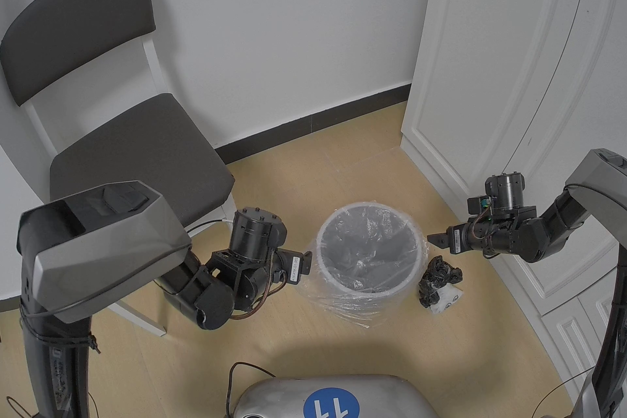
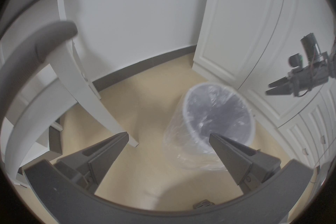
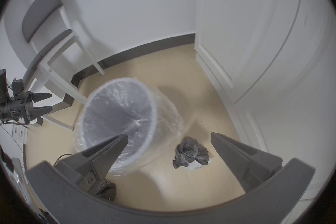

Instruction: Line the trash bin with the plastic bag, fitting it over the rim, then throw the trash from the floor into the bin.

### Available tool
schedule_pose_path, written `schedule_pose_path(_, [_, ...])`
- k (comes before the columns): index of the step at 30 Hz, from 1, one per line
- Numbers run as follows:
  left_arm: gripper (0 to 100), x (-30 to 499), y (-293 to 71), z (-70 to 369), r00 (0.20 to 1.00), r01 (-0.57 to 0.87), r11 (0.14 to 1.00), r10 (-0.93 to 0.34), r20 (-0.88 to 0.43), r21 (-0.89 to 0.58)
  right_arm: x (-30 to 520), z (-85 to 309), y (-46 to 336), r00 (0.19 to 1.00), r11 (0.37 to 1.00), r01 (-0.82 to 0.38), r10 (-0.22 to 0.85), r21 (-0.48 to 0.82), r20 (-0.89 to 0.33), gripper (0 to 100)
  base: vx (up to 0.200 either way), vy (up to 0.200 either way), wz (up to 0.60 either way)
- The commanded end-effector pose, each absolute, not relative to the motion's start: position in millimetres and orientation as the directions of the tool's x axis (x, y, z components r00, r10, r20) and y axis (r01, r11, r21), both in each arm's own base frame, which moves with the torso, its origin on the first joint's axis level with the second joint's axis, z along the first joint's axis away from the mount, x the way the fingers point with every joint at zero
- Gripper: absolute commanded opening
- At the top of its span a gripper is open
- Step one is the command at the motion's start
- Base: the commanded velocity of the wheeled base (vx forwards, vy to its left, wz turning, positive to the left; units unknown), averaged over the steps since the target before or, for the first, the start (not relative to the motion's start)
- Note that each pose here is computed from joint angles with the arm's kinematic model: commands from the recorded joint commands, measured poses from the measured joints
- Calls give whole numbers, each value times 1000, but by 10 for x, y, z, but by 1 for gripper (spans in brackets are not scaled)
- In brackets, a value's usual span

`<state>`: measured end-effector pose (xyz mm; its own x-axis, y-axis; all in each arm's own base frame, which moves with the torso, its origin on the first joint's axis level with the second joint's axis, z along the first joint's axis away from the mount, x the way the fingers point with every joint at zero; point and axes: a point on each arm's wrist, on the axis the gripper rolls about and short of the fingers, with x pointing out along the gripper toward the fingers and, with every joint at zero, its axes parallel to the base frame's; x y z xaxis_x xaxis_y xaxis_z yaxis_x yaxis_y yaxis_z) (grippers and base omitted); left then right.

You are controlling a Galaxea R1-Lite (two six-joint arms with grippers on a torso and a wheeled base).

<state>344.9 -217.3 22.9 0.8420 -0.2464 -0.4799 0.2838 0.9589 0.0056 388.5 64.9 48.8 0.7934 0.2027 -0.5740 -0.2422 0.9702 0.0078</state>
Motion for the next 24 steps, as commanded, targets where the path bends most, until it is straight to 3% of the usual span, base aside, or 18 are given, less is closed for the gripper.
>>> schedule_pose_path(1, [100, 3156, -2104, 612, 877, 307, 951, -298, -377, -37, 3777, 432, 1146, 794, 960, -278, 241, 19, -558, 100, 0, 0, 0])
schedule_pose_path(8, [100, 3007, -2090, 833, 898, 312, 949, -309, -311, -44, 3905, 50, 1432, 810, 986, -167, 127, -16, -573, 100, 0, 0, 0])
schedule_pose_path(13, [100, 2973, -2051, 928, 936, 218, 976, -213, -280, -15, 3961, -35, 1516, 785, 991, -111, 41, -75, -619, 100, 0, 0, 0])
schedule_pose_path(24, [100, 2848, -1972, 1124, 949, 221, 975, -219, -226, -17, 3927, -171, 1642, 771, 992, -99, 26, -79, -636, 100, 0, 0, 0])
